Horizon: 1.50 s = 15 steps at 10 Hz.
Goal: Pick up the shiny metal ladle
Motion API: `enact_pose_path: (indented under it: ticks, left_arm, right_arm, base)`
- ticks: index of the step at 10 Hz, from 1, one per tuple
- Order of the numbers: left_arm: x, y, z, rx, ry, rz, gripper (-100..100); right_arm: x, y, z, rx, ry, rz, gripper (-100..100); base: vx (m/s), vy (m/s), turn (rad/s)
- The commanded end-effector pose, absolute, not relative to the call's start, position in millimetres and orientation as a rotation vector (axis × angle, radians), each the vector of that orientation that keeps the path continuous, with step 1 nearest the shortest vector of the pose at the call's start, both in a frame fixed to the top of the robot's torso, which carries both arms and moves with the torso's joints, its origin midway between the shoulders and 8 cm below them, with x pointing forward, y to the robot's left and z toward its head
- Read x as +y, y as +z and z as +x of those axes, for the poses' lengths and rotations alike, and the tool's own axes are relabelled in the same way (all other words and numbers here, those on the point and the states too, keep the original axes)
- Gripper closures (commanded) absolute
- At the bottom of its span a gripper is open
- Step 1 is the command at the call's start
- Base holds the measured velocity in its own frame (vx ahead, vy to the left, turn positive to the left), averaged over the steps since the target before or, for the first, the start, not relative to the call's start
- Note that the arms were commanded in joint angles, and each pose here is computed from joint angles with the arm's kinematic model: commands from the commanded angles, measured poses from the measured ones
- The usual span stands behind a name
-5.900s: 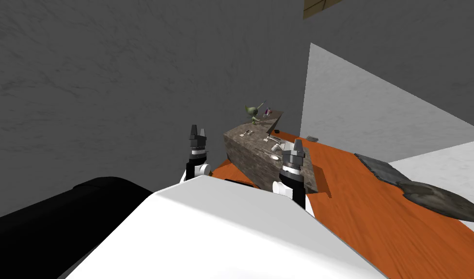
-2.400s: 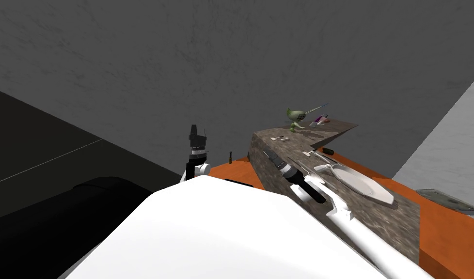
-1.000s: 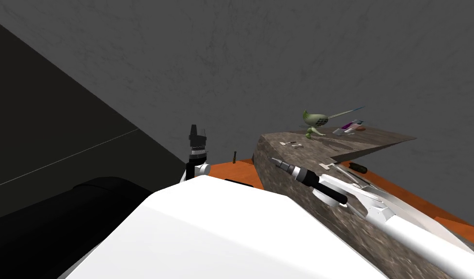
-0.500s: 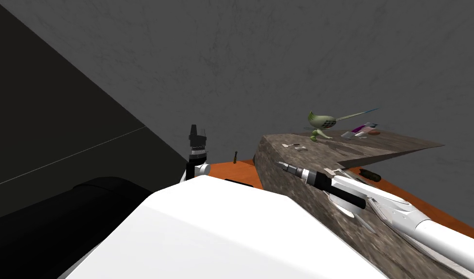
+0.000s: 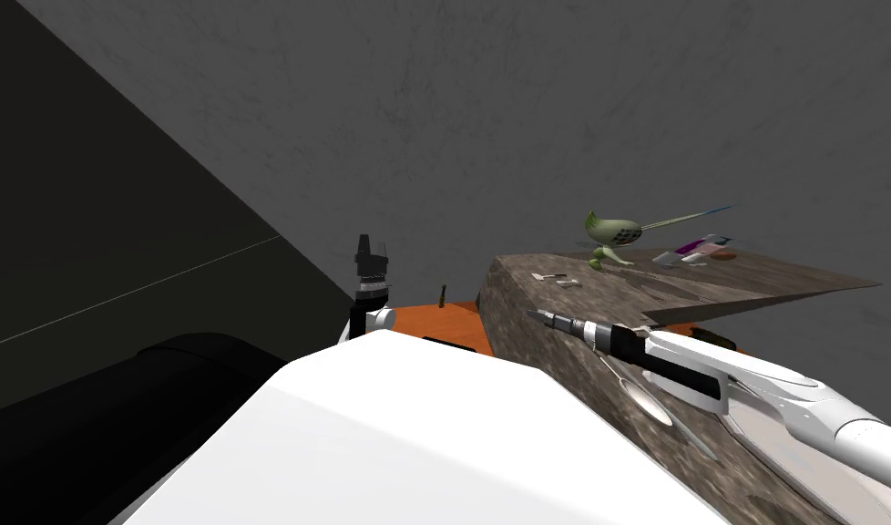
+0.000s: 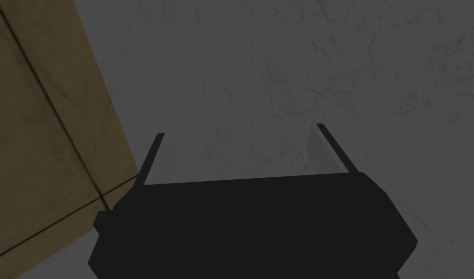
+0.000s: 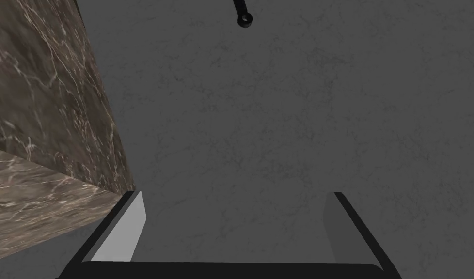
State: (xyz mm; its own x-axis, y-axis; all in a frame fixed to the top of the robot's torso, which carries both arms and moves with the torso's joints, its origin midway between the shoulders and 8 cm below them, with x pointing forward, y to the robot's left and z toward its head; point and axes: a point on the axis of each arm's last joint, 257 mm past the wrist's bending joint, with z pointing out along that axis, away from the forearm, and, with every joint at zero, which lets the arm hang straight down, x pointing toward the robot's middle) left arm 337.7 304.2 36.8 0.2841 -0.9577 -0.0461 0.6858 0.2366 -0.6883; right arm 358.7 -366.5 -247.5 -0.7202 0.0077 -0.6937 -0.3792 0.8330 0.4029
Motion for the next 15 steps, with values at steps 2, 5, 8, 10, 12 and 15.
enact_pose_path:
  ticks: [2, 5, 8, 10, 12, 15]
  left_arm:
    - [304.2, 36.8, 337.7, 0.522, -1.199, -0.622, 0]
    - [304.2, 36.8, 337.7, 0.523, -1.199, -0.622, 0]
    - [304.2, 36.8, 337.7, 0.523, -1.199, -0.622, 0]
    - [304.2, 36.8, 337.7, 0.523, -1.199, -0.622, 0]
    - [304.2, 36.8, 337.7, 0.523, -1.199, -0.622, 0]
    - [304.2, 36.8, 337.7, 0.522, -1.199, -0.622, 0]
  right_arm:
    - [-392.9, -253.3, 349.4, 2.343, 0.615, -0.289, -100]
    - [-456.6, -265.9, 325.3, 2.474, 0.439, -0.315, -100]
    - [-493.4, -274.2, 302.6, 2.56, 0.341, -0.323, -100]
    - [-521.6, -284.8, 275.3, 2.641, 0.273, -0.321, -100]
    - [-540.4, -297.8, 245.7, 2.717, 0.236, -0.312, -100]
    - [-547.9, -322.2, 201.5, 2.809, 0.243, -0.284, -100]
  base:
    - [0.014, -0.051, 0.058]
    - [0.027, -0.088, 0.078]
    - [0.02, -0.077, 0.047]
    - [0.02, -0.069, 0.05]
    - [0.021, -0.075, 0.045]
    - [0.008, -0.033, 0.019]
